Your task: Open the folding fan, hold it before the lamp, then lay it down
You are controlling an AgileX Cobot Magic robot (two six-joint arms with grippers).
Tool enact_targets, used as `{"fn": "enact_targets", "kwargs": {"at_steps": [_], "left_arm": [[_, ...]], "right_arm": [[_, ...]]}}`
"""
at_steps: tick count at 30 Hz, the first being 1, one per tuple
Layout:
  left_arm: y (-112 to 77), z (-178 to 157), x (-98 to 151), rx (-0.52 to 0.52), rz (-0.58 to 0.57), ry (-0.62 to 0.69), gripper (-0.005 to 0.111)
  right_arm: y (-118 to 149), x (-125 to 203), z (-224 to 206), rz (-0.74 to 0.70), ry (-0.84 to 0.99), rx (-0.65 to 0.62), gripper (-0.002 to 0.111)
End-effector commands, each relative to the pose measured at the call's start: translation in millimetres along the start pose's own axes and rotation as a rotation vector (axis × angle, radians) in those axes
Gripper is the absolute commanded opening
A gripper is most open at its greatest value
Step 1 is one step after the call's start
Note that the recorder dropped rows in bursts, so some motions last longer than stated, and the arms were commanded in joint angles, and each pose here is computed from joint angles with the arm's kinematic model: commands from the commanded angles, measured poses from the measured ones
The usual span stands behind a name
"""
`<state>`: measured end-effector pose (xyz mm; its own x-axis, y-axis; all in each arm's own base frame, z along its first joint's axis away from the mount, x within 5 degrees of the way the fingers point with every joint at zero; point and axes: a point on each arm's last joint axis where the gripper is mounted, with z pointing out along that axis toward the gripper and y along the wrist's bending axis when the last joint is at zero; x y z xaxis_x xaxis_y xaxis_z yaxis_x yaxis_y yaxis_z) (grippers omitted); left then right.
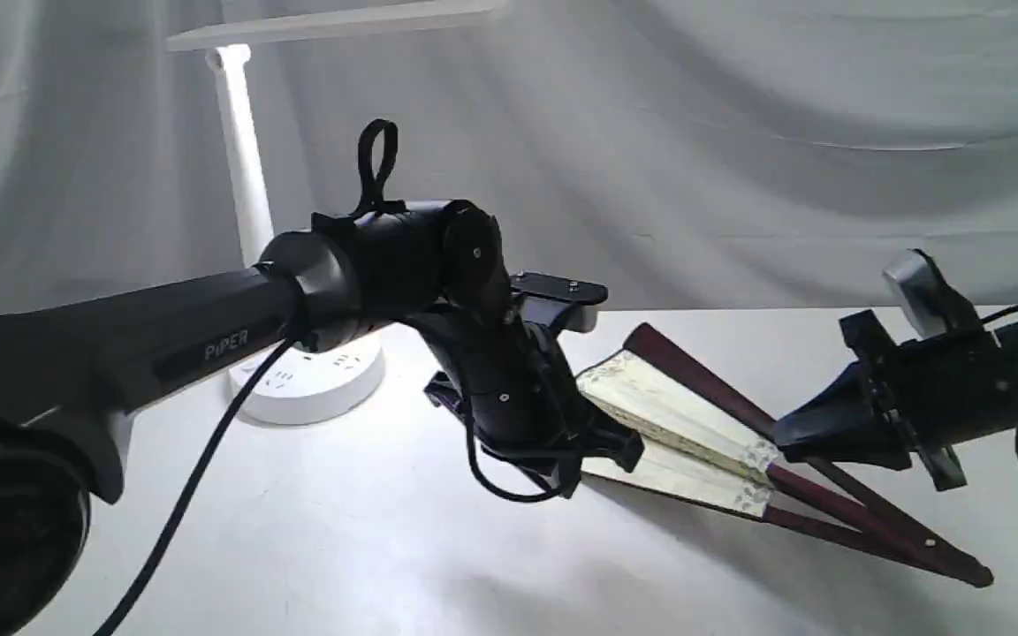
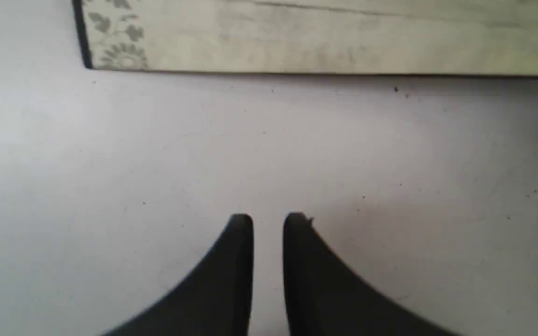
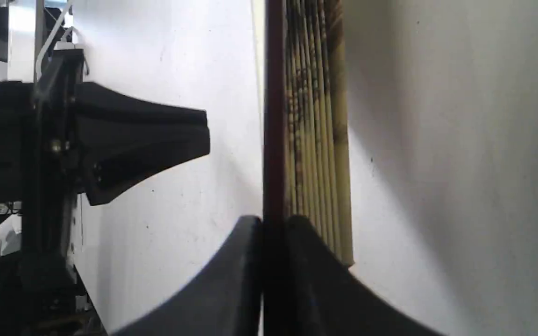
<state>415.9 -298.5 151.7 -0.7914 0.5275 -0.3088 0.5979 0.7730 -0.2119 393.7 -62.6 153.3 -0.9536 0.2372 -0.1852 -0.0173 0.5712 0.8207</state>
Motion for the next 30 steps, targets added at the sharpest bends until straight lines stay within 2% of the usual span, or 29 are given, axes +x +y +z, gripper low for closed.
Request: {"fn": "enact_targets", "kwargs": {"at_steps": [1,11,15,19,22,25,30], "left_arm": [[-4.1,-8.6,-4.5,0.003,0.018,-0.039,0.011],[-6.4,-8.7,-6.4,0.028,-0.003,-0.059,0.011],[-11.7,-8.1,-6.9,0.051,-0.011,-0.064,0.011],[-20.4,-5.4,-3.0,0.026,0.025,-0.024,0.008],[-25.9,-3.3,-0.2,-0.015,0.021,0.004,0.0],[-36.0,-0.5,1.6,-0.063,0.047,0.015,0.0],[-47.5,1.8,2.0,-0.063,0.072,0.009,0.0]], "right_arm": [[6.6,11.4,-12.3,-0.017,-0.023,-0.012,0.0],[3.6,45.9,-41.4,0.021,-0.07,-0.003,0.0],[4.6,54.6,-43.9,0.023,-0.113,-0.036,0.0],[6.2,54.7,-43.1,0.019,-0.129,-0.05,0.0],[6.2,53.6,-42.8,0.011,-0.14,-0.057,0.0],[7.1,52.2,-43.1,0.016,-0.155,-0.067,0.0],[7.4,51.7,-43.2,0.009,-0.161,-0.071,0.0]]}}
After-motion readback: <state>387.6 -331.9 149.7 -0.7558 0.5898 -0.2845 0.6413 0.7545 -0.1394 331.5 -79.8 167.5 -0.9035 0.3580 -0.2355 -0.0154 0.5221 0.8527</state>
